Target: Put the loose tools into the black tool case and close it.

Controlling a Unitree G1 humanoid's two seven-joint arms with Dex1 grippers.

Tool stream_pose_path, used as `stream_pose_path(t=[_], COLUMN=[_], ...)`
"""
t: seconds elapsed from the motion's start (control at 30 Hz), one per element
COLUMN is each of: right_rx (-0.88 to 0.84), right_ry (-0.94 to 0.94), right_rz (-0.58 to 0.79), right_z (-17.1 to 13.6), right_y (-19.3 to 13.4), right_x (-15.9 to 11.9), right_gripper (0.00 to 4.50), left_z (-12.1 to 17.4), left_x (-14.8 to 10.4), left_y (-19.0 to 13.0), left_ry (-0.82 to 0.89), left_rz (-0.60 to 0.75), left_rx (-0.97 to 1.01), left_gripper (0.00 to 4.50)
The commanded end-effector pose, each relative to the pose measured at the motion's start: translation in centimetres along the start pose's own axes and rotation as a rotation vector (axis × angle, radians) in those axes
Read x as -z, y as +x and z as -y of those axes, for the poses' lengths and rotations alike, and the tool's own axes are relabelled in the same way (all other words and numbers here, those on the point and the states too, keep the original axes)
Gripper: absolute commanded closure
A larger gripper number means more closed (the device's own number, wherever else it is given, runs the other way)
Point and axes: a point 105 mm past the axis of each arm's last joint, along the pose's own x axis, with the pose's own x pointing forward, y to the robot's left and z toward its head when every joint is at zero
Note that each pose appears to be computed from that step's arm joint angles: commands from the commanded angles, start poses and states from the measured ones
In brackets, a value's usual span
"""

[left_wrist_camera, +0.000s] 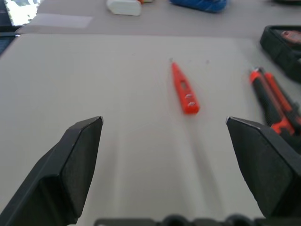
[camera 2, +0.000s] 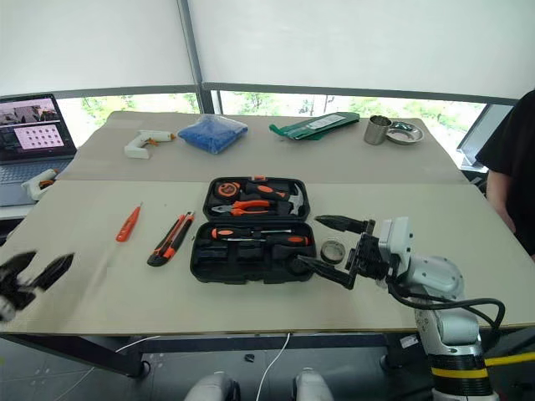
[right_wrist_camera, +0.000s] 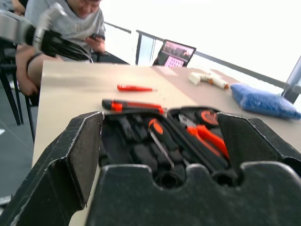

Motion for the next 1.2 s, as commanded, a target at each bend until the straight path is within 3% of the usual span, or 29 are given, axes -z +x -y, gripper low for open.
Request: stream_pose_path(t=[0.03,0.3,0.47,0.6,0.77,0.87,1.0,1.07,1.2], right_rx=[-0.029,-0.089,-0.115,-0.139,-0.174,-0.16,-0.151,-0.161,-0.132], right_ry=[-0.06,-0.089,-0.102,-0.113,-0.125,-0.113,-0.106,-0.096,-0.083], right_rz=[-0.033,-0.055,-0.065,-0.081,-0.114,-0.117,-0.126,-0.164,-0.255], right_z=[0.6,2.4,2.8,2.7,2.2,2.4,2.3,2.2,2.8], right_y=[0.6,2.7,3.3,3.4,3.2,2.8,2.2,1.1,-1.6], right_x=[-1.1,-2.3,-2.3,-2.3,-1.9,-1.6,-1.5,-1.3,-0.6], right_gripper=[0.04,0.04,0.04,0.0,0.0,0.0,0.0,0.0,0.0], left_z=[0.8,0.2,0.0,0.6,-0.2,0.2,1.0,3.8,9.1], left_x=[1.3,1.1,2.3,4.3,5.8,3.7,-1.3,-4.5,-5.1], left_y=[3.2,9.2,10.6,10.3,9.2,9.7,9.2,8.2,6.7], left_ry=[0.015,0.034,0.01,-0.049,-0.069,-0.046,0.093,0.261,0.621], left_rz=[-0.166,-0.206,-0.293,-0.393,-0.414,-0.263,-0.062,0.017,-0.08], left_rx=[-0.025,-0.127,-0.162,-0.135,-0.164,-0.089,0.097,0.339,0.705], left_gripper=[0.0,0.0,0.0,1.07,2.93,4.0,4.03,4.03,4.03])
